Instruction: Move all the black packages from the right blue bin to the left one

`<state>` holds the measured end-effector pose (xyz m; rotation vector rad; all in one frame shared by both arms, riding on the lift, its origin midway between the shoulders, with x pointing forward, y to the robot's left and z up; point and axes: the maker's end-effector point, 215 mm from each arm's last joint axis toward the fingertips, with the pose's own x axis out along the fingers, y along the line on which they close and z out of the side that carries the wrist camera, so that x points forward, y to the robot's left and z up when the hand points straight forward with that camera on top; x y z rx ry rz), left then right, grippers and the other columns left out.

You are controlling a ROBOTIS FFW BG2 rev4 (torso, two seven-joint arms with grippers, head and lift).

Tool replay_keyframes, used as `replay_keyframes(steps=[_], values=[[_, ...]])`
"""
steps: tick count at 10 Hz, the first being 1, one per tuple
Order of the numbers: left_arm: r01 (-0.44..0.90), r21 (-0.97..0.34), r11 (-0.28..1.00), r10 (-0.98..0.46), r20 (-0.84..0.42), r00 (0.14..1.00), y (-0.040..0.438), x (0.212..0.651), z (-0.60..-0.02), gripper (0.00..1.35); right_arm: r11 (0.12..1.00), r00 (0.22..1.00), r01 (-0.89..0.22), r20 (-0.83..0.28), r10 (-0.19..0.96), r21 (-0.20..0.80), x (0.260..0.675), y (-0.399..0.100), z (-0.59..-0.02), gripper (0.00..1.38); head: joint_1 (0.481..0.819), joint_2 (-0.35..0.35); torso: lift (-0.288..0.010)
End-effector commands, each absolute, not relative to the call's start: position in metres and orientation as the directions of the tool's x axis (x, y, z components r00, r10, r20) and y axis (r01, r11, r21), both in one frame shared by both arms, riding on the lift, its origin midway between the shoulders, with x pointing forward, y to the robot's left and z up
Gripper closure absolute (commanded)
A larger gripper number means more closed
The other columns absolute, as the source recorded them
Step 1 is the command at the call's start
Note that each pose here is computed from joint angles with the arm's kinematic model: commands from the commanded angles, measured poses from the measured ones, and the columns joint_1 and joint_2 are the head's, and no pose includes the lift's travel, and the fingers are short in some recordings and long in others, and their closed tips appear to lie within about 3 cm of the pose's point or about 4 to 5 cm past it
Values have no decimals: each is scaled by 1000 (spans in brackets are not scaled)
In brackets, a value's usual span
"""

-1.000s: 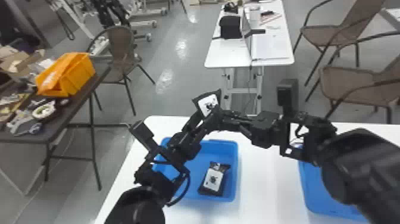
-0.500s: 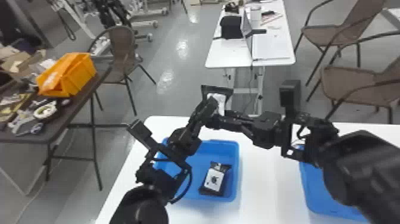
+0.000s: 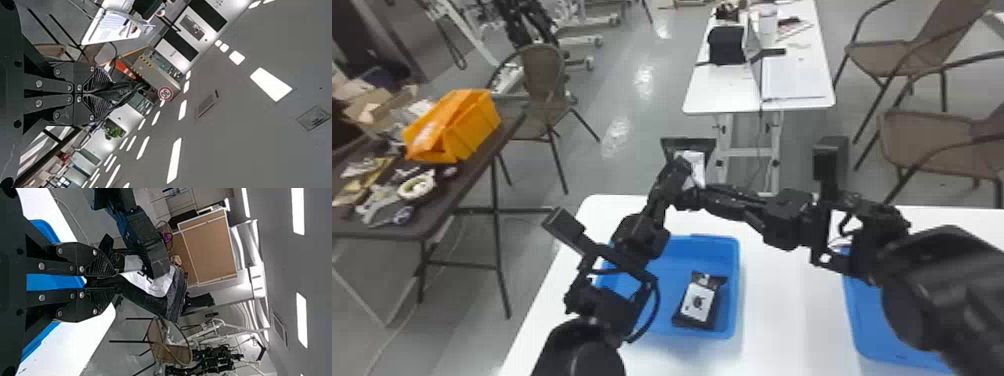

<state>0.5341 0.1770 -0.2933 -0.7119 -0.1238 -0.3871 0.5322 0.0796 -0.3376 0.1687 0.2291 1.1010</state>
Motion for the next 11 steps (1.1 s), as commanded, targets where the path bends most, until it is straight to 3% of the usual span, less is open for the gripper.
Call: replay_keyframes(steps=[1,3,4,6,8,9,10,11], values=[[376,-610,697,-280,251,927,183,533,-291,1214,465,463,-844,-76,883,266,539,71,-336,884,695,259,0],[306,-568,764,-210,228,951,214,528,-302,1220,536,550,-810,-9,835,238,551,37,-327,94,691,257,0],[249,-481,841,-169,204,964,240,522,-312,1220,621,632,-763,2,775,181,558,2,-325,65,690,255,0],[159,-290,944,-140,85,986,270,507,-364,1220,821,826,-555,-32,563,137,560,-83,-347,196,695,237,0],[165,-85,983,-169,-47,984,265,491,-422,1220,894,892,-432,-91,443,123,546,-141,-374,222,695,181,0],[179,-47,983,-183,-94,979,259,486,-445,1220,912,906,-394,-116,407,118,539,-160,-385,222,695,154,0],[179,-63,982,-184,-97,978,256,486,-460,1220,921,914,-371,-129,385,118,535,-172,-391,222,695,127,0],[169,-113,979,-177,-69,982,256,485,-465,1072,922,913,-370,-136,384,118,534,-175,-393,222,695,104,0]])
